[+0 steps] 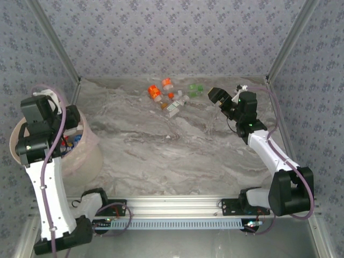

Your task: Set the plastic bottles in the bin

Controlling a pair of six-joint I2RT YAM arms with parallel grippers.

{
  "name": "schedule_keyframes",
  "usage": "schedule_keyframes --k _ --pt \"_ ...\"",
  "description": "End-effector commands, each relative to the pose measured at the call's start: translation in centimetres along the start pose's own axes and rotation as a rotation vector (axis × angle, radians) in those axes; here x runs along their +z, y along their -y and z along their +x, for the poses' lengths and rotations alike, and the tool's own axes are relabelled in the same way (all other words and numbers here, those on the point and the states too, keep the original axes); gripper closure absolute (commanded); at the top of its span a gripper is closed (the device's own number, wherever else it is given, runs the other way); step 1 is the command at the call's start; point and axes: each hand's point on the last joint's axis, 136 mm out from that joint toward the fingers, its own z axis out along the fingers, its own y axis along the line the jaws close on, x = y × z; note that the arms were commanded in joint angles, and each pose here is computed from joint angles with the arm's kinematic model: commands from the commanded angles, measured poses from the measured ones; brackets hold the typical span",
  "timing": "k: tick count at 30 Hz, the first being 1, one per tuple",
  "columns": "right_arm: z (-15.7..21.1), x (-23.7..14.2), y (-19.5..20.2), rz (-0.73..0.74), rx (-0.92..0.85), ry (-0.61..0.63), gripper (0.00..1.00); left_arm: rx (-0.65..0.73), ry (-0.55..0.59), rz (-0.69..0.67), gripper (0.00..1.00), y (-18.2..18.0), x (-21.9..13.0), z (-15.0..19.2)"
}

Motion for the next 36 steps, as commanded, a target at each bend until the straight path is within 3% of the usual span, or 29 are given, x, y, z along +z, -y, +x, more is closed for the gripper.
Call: schedule_keyframes --k 1,6,8,10,12,18,32,36 --pt "-0.4 0.1 -0.3 -0.015 0.005 0.004 0.00 0.058 -0.050 0.066 0.45 0.4 0.8 1.7" --pt "-0.6 0.0 -0.2 -0.009 0.002 0.010 0.00 0.117 -0.057 0.077 0.40 0.5 1.7 2.8" --pt "-0.7 0.1 -0.2 -0.009 -0.001 0.007 0.00 0.125 -0.057 0.064 0.30 0.2 1.7 3.0" --pt "-0.9 0.1 -0.1 -0.008 -0.001 0.008 0.00 0.123 -0.043 0.050 0.12 0.0 1.1 2.6" --pt "-0.9 0.1 0.0 -0.006 0.000 0.007 0.00 0.121 -0.024 0.042 0.03 -0.1 0.4 2.2" --pt "-0.4 0.1 1.1 0.014 0.009 -0.001 0.00 0.066 -0.001 0.084 0.02 0.7 -0.3 1.1" --pt "0.0 -0.2 2.7 0.068 0.020 -0.014 0.00 -0.201 0.004 0.271 0.02 4.0 -0.1 -1.3" --pt "-0.3 -0.5 3.5 0.119 0.021 0.006 0.00 -0.198 0.038 0.296 0.02 5.8 -0.8 -2.1"
